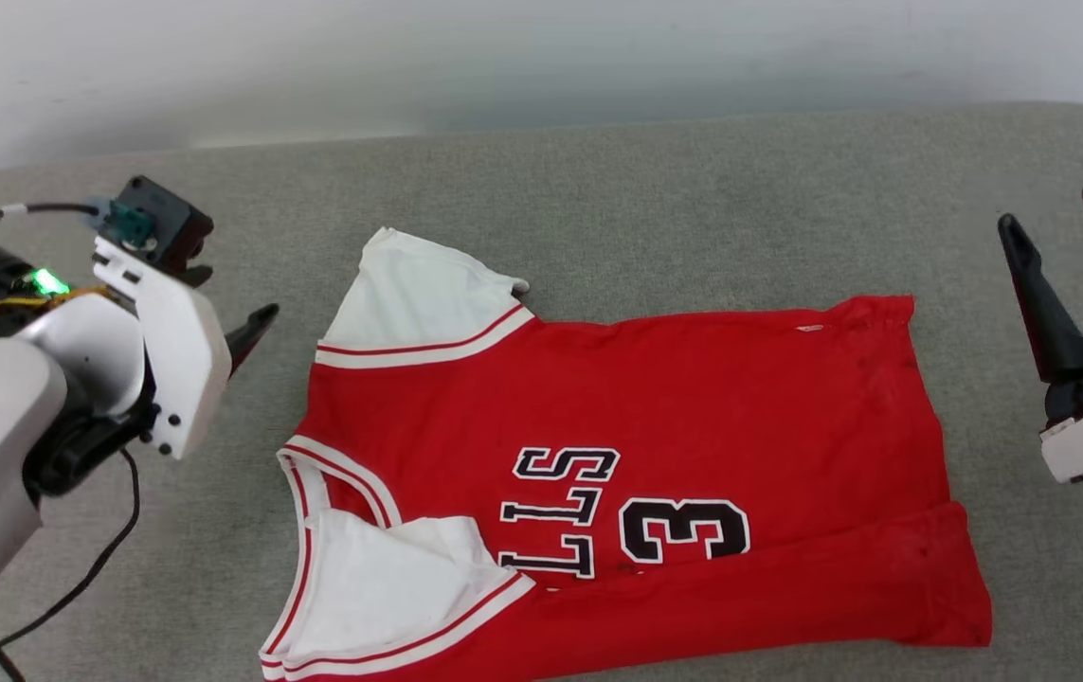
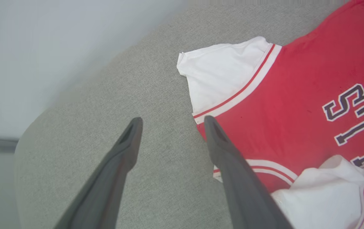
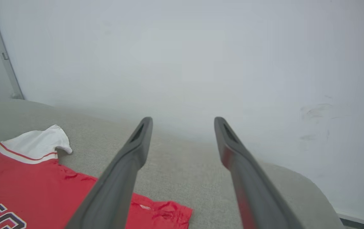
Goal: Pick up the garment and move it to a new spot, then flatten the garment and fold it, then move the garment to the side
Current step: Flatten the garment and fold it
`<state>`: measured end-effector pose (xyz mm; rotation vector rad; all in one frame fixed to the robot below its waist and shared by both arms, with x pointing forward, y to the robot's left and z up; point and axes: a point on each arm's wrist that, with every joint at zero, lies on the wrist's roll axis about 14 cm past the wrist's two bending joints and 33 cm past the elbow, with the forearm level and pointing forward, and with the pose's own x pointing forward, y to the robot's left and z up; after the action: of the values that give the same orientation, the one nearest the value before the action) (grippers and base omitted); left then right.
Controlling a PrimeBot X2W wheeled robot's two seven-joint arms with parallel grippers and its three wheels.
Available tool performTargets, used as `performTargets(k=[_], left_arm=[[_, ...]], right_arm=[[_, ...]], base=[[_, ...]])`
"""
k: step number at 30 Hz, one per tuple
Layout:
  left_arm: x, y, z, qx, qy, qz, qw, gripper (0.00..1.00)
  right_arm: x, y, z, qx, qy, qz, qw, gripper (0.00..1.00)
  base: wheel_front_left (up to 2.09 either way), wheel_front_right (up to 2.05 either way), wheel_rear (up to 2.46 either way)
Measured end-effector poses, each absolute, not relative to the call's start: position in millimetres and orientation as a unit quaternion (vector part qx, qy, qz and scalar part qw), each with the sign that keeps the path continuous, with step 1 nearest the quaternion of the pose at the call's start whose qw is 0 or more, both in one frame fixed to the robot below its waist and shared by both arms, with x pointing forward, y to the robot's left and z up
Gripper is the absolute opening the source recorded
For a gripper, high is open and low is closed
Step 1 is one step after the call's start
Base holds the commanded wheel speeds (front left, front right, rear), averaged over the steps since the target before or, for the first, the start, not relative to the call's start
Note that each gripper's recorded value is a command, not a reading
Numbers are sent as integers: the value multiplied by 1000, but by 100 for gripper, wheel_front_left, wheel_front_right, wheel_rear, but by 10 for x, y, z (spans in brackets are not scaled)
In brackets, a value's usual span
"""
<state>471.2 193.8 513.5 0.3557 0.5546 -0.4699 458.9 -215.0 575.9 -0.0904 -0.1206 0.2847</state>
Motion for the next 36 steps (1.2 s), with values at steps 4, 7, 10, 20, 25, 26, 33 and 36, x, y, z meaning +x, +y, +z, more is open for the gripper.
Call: performTargets(k=[4, 7, 10, 20, 25, 26, 33, 36], left_arm=[[5043, 1913, 5163, 162, 263, -216, 926, 100], [5261, 1899, 5116, 133, 281, -205, 928, 100], [5498, 1869, 5093, 122, 291, -201, 927, 100], [6017, 1593, 4649, 109, 411, -223, 877, 100], [6081, 1414, 4295, 137, 486, -247, 827, 100], [6094, 1396, 4230, 149, 495, -250, 819, 100], [5987, 1326, 3761, 184, 553, -266, 767, 100], [5971, 1353, 3741, 188, 555, -267, 765, 33]], right_arm=[[4515, -2181, 5745, -33, -100, 109, 988, 100], [4467, -2205, 5715, -29, -118, 88, 989, 100], [4435, -2194, 5655, -11, -126, 71, 989, 100], [4522, -2194, 5178, -3, -78, 55, 995, 100], [4683, -2188, 5000, -14, -61, 65, 996, 100], [4709, -2196, 4959, -17, -56, 66, 996, 100], [4803, -2232, 4729, -26, -30, 66, 997, 100], [4836, -2234, 4728, -28, -31, 67, 997, 100]], base=[[0, 0, 0], [0, 0, 0], [0, 0, 0], [0, 0, 0], [0, 0, 0], [0, 0, 0], [0, 0, 0], [0, 0, 0]])
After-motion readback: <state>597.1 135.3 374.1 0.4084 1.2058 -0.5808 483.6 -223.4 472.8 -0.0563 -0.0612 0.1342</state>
